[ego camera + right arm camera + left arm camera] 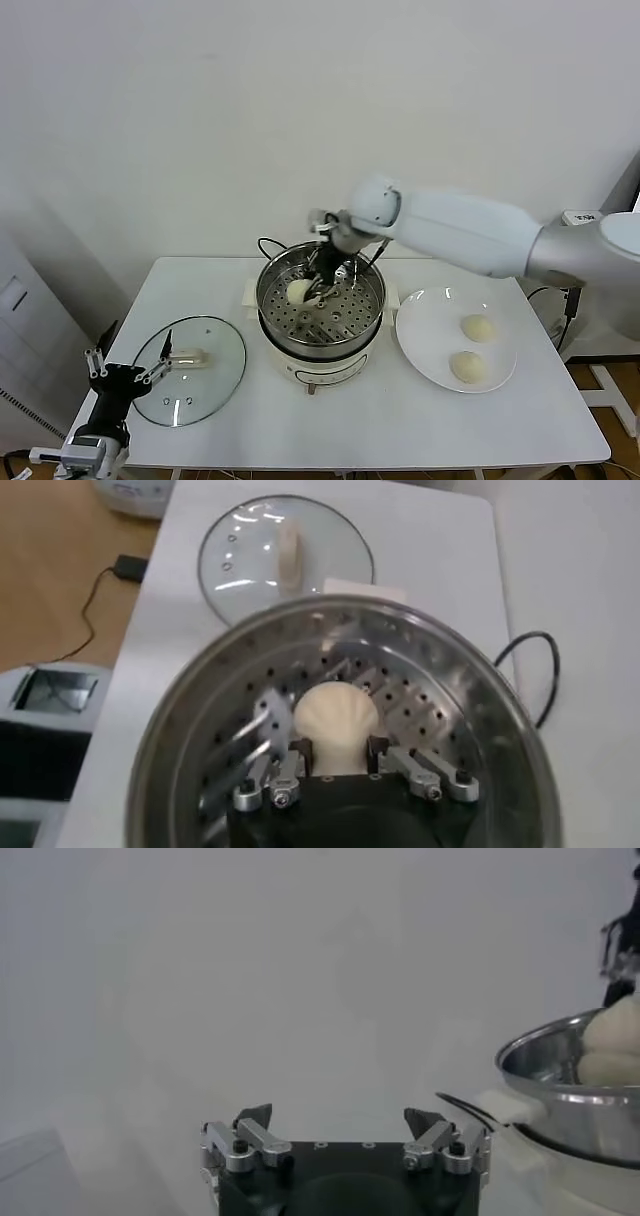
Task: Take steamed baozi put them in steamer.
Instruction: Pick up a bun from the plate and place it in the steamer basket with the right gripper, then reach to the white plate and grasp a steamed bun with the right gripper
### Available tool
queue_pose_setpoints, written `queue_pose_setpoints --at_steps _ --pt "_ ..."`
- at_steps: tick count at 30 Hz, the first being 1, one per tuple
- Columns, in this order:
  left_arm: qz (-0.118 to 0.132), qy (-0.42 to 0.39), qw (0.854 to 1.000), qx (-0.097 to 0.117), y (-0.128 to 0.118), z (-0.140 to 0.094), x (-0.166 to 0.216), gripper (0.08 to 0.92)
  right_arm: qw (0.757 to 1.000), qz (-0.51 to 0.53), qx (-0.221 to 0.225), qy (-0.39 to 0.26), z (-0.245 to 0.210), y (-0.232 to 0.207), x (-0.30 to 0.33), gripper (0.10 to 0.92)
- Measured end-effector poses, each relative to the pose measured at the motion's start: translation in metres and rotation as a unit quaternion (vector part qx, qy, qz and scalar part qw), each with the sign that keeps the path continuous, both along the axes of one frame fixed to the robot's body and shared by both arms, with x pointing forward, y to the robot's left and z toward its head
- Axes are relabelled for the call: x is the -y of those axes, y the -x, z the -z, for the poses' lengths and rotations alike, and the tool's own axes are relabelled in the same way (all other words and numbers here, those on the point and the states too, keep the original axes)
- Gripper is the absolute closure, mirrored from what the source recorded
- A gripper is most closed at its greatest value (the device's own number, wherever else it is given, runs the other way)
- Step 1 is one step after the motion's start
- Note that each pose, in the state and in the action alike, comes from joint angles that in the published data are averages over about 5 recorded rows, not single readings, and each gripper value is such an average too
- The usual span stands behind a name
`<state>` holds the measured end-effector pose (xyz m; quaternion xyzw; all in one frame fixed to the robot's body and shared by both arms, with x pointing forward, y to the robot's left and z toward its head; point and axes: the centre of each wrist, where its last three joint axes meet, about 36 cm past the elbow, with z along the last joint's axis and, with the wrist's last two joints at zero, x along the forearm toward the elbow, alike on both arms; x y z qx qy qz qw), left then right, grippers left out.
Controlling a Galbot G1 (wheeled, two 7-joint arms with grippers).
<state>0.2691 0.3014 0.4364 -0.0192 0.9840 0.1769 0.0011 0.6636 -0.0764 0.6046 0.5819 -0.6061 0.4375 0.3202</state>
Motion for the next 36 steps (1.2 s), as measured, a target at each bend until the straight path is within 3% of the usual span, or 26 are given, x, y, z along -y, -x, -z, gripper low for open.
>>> queue_pose_setpoints --at_steps 7,19,26,36 --pt "0.0 0.0 1.0 -0.001 0.0 0.001 0.0 0.177 1.0 0.017 0.009 0.008 0.02 0.008 -0.018 0.552" --pt "0.002 -0.001 1.0 0.001 -0.001 -0.001 0.0 0.177 0.999 0.029 0.031 0.004 0.01 0.007 -0.018 0.23" --pt "0.001 -0.001 1.0 0.006 0.0 -0.004 -0.001 0.177 0.999 0.027 0.036 -0.001 -0.041 -0.014 0.025 0.2" --pt "0.004 -0.001 1.0 0.011 -0.001 -0.007 0.001 0.177 0.998 0.007 0.036 0.041 -0.1 -0.054 0.159 0.2"
